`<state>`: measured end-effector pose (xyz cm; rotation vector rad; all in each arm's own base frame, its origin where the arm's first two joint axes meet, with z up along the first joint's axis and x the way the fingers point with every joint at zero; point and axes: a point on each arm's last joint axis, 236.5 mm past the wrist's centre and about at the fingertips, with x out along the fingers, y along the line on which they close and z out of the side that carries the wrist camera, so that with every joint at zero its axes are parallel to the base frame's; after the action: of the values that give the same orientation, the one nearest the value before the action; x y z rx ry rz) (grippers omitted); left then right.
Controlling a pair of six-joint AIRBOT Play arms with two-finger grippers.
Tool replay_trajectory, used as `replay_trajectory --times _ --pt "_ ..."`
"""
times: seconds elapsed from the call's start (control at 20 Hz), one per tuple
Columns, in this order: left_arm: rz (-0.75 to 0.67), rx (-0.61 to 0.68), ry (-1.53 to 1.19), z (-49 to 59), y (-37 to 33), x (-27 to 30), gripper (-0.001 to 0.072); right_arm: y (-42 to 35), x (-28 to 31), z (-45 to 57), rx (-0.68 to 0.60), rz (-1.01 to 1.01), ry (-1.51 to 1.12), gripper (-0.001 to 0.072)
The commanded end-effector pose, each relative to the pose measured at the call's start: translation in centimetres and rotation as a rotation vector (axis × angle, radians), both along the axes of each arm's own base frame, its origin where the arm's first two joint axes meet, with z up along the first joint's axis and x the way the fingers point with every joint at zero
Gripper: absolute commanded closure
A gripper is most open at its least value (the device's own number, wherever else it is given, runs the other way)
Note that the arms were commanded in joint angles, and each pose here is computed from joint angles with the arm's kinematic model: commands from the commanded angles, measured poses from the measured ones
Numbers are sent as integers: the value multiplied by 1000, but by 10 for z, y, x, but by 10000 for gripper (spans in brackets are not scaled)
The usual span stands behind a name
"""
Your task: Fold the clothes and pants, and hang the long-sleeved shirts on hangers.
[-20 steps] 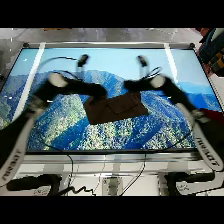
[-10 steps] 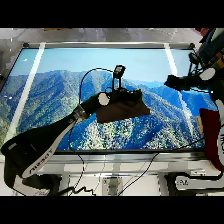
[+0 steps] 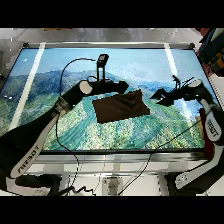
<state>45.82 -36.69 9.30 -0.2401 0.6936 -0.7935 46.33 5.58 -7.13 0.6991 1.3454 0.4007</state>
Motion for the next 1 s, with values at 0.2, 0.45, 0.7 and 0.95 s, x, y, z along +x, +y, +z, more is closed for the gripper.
replay_trajectory --times 0.2,0.45,0.7,0.95 --pt "-28 33 103 -13 35 -2 9 123 2 -22 77 166 -45 38" --pt "-49 81 99 -17 42 -6 11 162 -2 -26 -11 299 -149 638" --pt "-99 429 -21 -8 114 -17 13 112 24 38 -97 179 -250 699" --pt "7 614 -202 60 188 -17 13 -22 24 161 -308 -114 -400 699"
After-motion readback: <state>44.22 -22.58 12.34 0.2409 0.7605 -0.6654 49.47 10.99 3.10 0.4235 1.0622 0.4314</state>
